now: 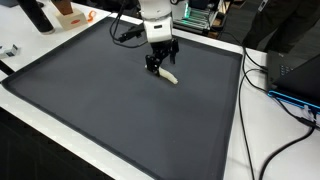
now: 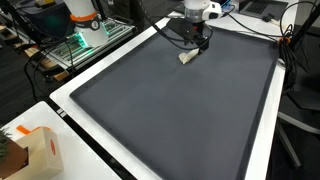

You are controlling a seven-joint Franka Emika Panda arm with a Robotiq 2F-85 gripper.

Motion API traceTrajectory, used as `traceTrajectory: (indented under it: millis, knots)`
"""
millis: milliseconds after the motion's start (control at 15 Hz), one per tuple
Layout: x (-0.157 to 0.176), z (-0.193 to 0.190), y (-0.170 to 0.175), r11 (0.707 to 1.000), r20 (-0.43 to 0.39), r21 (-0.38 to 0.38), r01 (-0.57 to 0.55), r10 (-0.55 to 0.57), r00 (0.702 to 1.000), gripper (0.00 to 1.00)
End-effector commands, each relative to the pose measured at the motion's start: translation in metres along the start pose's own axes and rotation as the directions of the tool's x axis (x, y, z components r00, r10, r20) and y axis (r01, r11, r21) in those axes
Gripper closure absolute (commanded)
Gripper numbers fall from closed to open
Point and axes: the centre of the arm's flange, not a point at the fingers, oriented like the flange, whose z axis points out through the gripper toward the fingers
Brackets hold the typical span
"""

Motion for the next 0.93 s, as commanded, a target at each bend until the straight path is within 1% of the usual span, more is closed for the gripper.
traceTrajectory:
  millis: [0,67,133,200,667,800,867]
  knots:
    - [-0.0050,0.0130,-0.0018,0.999,0.017,-0.025,0.036,-0.036,0.999,0.01]
    - [-0.0051,0.0143,-0.0015,0.999,0.018,-0.028,0.041,-0.041,0.999,0.07]
    - [-0.0054,0.0159,-0.0011,0.998,0.021,-0.031,0.049,-0.048,0.999,0.20]
    - [-0.0056,0.0173,-0.0008,0.998,0.024,-0.033,0.054,-0.054,0.998,0.30]
    - [-0.0045,0.0193,0.0010,0.995,0.040,-0.037,0.092,-0.091,0.995,0.86]
    - [-0.0042,0.0185,0.0010,0.994,0.043,-0.037,0.098,-0.097,0.994,0.98]
    - [-0.0039,0.0179,0.0010,0.994,0.044,-0.038,0.100,-0.099,0.994,0.99]
